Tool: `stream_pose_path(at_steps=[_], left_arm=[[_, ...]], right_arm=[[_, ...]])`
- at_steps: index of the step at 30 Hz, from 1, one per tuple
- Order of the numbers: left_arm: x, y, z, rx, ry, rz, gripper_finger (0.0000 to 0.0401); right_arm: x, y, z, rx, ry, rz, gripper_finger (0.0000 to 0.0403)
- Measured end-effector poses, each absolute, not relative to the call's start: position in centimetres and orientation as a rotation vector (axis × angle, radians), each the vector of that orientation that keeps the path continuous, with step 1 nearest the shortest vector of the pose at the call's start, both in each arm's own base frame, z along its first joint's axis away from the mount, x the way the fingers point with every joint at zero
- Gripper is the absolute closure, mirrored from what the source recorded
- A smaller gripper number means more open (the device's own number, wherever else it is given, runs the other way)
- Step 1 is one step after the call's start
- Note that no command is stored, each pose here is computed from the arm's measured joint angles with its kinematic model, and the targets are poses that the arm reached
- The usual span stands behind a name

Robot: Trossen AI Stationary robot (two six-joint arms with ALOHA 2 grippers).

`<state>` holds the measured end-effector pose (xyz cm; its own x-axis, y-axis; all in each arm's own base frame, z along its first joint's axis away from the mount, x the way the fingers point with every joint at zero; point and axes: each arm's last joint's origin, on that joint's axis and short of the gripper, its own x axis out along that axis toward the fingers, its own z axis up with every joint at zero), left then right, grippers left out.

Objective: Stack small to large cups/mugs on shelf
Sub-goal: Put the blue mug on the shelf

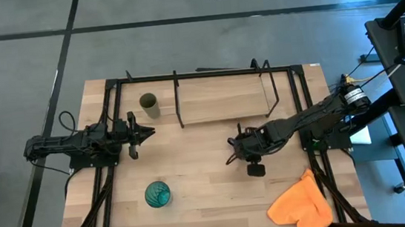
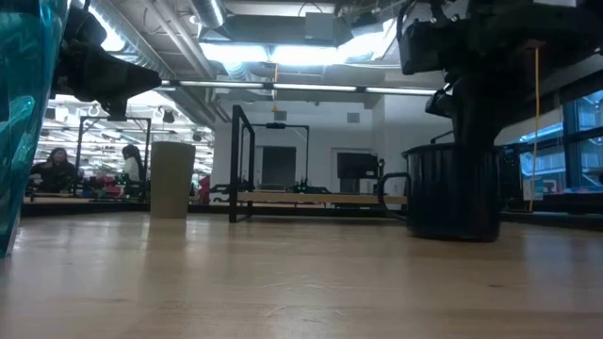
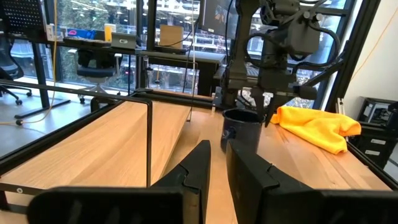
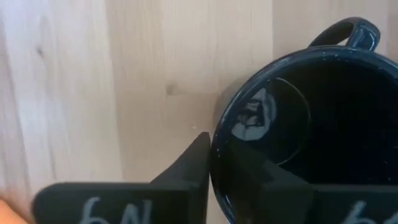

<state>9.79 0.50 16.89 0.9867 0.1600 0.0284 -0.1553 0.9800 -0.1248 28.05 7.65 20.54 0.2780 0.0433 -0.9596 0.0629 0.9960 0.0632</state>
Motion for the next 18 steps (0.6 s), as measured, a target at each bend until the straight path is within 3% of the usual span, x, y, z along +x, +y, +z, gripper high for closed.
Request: stream_pose_path(at_steps=[10, 18], left_arm=[[9.8, 0.5, 16.9, -0.123, -0.039, 0.159, 0.0354], [9.8, 0.5, 16.9, -0.122, -0.038, 0.159, 0.0354]], right_arm=[[27.1, 7.4, 22.5, 0.14, 1.226, -0.019, 0.025], [27.8, 5.6, 23.6, 0.56, 1.134, -0.203, 0.0224]])
